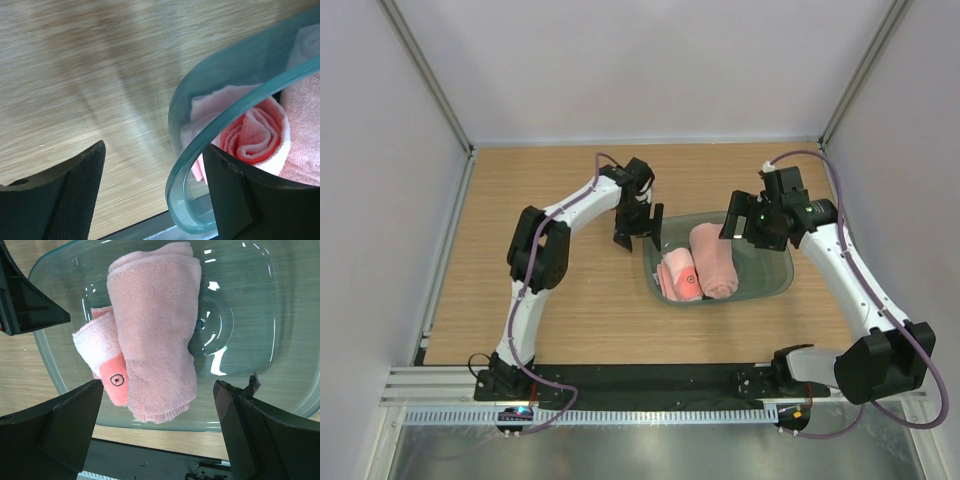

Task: Roll the towels
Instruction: Place the rolled towel into the container

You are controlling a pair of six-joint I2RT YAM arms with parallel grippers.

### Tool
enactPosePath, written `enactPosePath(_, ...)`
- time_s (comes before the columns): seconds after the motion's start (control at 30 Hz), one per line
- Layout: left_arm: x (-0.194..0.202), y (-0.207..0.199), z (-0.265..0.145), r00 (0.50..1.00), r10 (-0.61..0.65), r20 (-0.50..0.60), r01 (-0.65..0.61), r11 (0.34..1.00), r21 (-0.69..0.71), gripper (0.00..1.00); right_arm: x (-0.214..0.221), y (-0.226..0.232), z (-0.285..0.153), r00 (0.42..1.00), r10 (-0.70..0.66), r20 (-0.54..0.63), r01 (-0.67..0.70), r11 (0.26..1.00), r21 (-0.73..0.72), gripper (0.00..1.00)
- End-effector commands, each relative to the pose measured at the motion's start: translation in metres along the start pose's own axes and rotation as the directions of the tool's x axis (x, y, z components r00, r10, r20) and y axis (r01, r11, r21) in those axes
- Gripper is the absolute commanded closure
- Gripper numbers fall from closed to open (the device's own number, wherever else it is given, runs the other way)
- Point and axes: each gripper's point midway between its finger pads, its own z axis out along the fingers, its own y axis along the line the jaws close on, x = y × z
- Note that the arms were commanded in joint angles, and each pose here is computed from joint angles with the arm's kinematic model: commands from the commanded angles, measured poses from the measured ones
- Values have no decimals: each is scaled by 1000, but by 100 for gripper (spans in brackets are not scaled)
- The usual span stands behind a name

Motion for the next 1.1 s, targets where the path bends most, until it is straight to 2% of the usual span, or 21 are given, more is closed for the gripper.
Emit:
enactPosePath(0.0,-11,-8,-34,996,19,89,-21,1000,17,21,-19,12,-27,997,-6,81,8,999,-36,0)
enactPosePath(0.13,-18,-9,-62,989,10,145,-15,999,36,20,-25,20,-42,994,-12,106,17,999,-50,0)
enactPosePath(0.3,-27,-6,-119,964,-8,267,-9,998,61,19,-23,49,-51,993,-39,110,52,992,-111,0)
enactPosePath(0.43,-31,19,-176,890,-31,454,37,999,-4,18,-13,81,-58,990,-79,113,99,977,-187,0)
enactPosePath(0.47,-18,25,-193,866,-27,499,39,999,-13,18,-6,90,-62,989,-94,113,117,969,-217,0)
enactPosePath(0.53,-11,37,-203,827,-8,563,39,998,-43,19,4,92,-62,989,-102,111,125,967,-223,0)
enactPosePath(0.57,8,51,-190,841,-2,542,48,996,-71,19,9,94,-67,987,-102,122,129,963,-237,0)
enactPosePath(0.63,18,64,-227,728,31,684,58,993,-106,19,22,97,-66,986,-115,119,142,956,-258,0)
enactPosePath(0.67,25,76,-231,700,36,713,81,988,-129,19,26,100,-67,987,-111,120,141,949,-281,0)
enactPosePath(0.7,39,93,-218,703,43,710,108,980,-166,17,27,107,-71,985,-109,134,147,935,-323,0)
enactPosePath(0.73,45,104,-245,602,50,797,153,972,-176,15,34,108,-68,985,-117,124,153,930,-334,0)
enactPosePath(0.77,50,116,-250,567,48,822,193,963,-189,7,36,111,-68,985,-115,126,153,925,-348,0)
enactPosePath(0.8,62,133,-241,560,51,827,236,947,-218,1,33,117,-70,983,-107,151,157,914,-374,0)
enactPosePath(0.87,67,151,-267,432,85,898,307,922,-235,0,36,125,-70,982,-114,151,167,895,-413,0)
enactPosePath(0.9,71,159,-267,412,101,905,329,910,-251,0,36,129,-71,982,-114,154,171,885,-434,0)
enactPosePath(0.93,77,173,-256,420,118,900,359,889,-284,0,33,134,-72,979,-111,171,178,871,-457,0)
enactPosePath(0.97,83,189,-267,364,139,921,433,850,-300,0,32,137,-75,977,-111,180,184,865,-467,0)
enactPosePath(1.0,85,197,-267,355,160,921,458,829,-321,0,30,138,-75,976,-109,189,188,862,-471,0)
enactPosePath(1.03,93,211,-250,388,191,902,473,799,-372,0,30,139,-77,974,-110,198,194,859,-474,0)
enactPosePath(1.07,94,217,-249,366,205,908,488,788,-375,0,27,138,-76,972,-108,209,196,862,-467,0)
